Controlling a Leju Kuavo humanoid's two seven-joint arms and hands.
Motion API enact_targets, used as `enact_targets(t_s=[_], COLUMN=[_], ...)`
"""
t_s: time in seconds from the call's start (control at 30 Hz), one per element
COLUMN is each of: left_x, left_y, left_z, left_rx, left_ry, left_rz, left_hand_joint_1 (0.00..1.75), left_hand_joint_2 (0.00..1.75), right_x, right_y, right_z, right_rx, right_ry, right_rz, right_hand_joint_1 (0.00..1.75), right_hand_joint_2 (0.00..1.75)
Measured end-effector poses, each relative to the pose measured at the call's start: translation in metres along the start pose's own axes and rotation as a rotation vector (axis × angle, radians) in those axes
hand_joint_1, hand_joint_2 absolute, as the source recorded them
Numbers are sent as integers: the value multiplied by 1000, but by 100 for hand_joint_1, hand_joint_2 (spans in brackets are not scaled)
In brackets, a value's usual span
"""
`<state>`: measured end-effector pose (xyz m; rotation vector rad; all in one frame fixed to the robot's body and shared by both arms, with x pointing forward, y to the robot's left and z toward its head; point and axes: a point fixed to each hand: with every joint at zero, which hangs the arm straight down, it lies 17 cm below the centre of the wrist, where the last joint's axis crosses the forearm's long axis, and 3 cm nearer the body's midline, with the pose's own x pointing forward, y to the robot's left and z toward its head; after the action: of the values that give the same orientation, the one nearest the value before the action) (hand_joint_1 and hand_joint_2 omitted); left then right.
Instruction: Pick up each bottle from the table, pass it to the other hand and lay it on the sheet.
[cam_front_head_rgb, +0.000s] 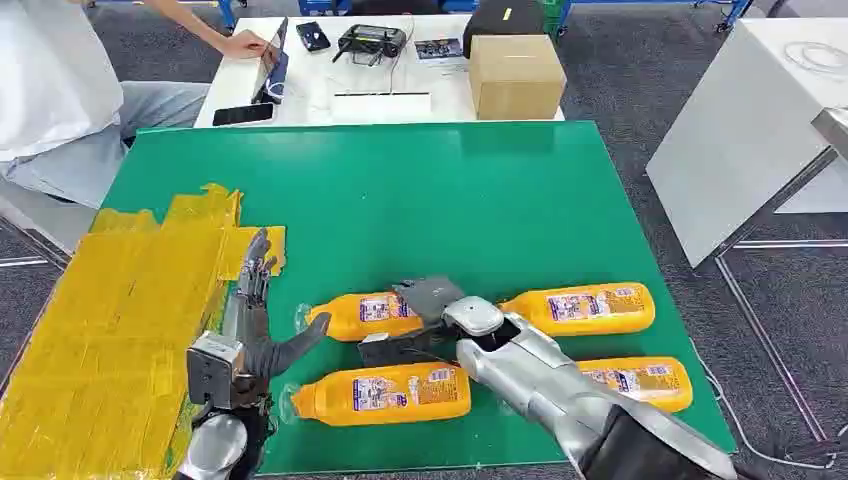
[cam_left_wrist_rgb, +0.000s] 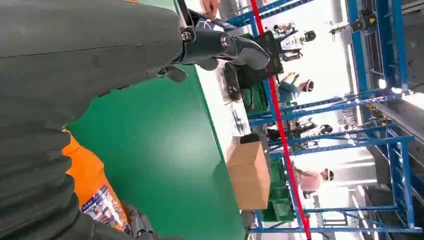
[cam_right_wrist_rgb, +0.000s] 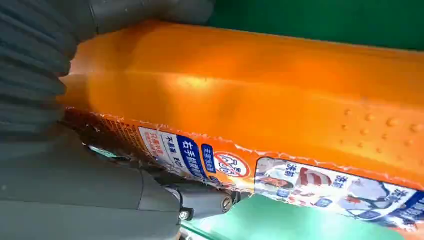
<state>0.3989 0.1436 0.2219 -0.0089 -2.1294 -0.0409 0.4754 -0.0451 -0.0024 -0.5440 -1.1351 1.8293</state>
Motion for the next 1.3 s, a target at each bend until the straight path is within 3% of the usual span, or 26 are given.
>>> enact_targets(t_s=[0.4,0.6,0.77,0.97,1.17,1.3], left_x=[0,-1,-5,3,6,5], left_y=[-1,-1,-3,-3,-4,-7], left_z=[0,2,11,15,14,15], left_rx=[-3,-5,-29,-58,-70,-85], left_ry=[-1,3,63,67,58,64], left_rz=[-6,-11,61,121,115,110], left_hand_joint_1=[0,0,0,0,0,0], left_hand_joint_2=[175,175,175,175,175,175], right_x=[-1,-3,3,-6,-33,-41], right_y=[5,-11,-58,-108,-125,-138], right_z=[0,-2,11,64,99,129], right_rx=[25,-79,-380,-734,-885,-1032], right_ry=[-17,7,12,-37,-16,-58], right_rz=[-5,-69,-226,-490,-594,-726], right_hand_joint_1=[175,175,175,175,175,175], right_hand_joint_2=[175,175,175,175,175,175])
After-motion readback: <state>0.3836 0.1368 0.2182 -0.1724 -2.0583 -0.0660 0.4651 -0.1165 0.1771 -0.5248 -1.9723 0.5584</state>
